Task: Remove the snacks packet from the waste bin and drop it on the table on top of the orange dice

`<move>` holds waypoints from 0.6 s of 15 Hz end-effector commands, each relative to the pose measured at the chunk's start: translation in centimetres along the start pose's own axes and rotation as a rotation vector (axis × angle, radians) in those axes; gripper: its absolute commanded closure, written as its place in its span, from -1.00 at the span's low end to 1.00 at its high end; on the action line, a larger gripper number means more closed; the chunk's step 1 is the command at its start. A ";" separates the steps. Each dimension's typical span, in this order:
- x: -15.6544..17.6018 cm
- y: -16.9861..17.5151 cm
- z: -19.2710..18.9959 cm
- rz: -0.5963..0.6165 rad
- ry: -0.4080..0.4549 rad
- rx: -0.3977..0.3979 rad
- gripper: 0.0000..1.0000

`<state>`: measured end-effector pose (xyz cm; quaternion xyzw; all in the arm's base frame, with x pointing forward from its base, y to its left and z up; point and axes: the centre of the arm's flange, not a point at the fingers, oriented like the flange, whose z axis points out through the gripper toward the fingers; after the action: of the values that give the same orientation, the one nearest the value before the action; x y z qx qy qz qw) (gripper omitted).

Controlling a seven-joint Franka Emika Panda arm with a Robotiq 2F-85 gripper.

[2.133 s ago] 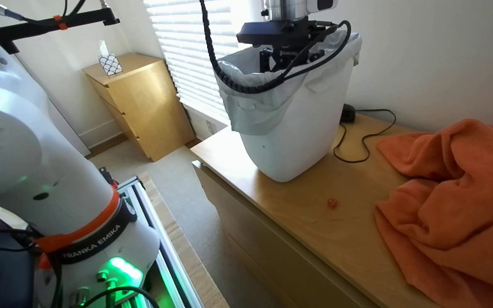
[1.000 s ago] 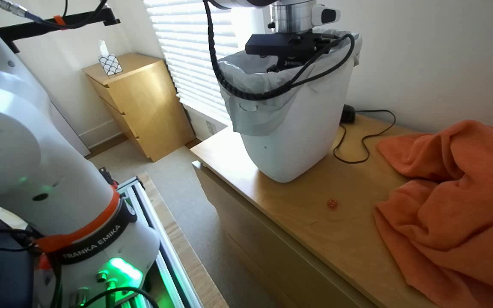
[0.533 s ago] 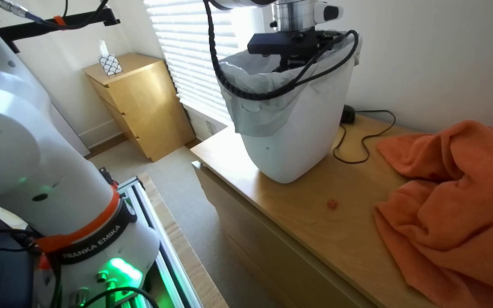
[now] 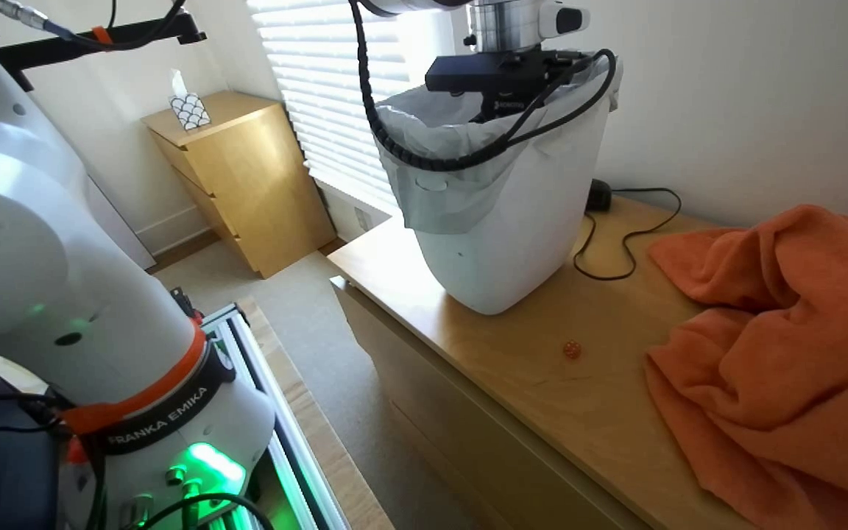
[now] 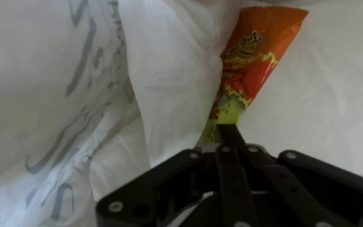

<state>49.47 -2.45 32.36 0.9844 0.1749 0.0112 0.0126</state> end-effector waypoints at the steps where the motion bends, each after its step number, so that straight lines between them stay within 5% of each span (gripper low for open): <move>1: -0.2 -0.1 -0.7 0.007 0.017 -0.018 1.00; 9: -1.3 -1.4 -5.0 -0.011 0.095 -0.081 1.00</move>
<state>49.33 -1.89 36.13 0.9813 0.1841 0.0461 0.0321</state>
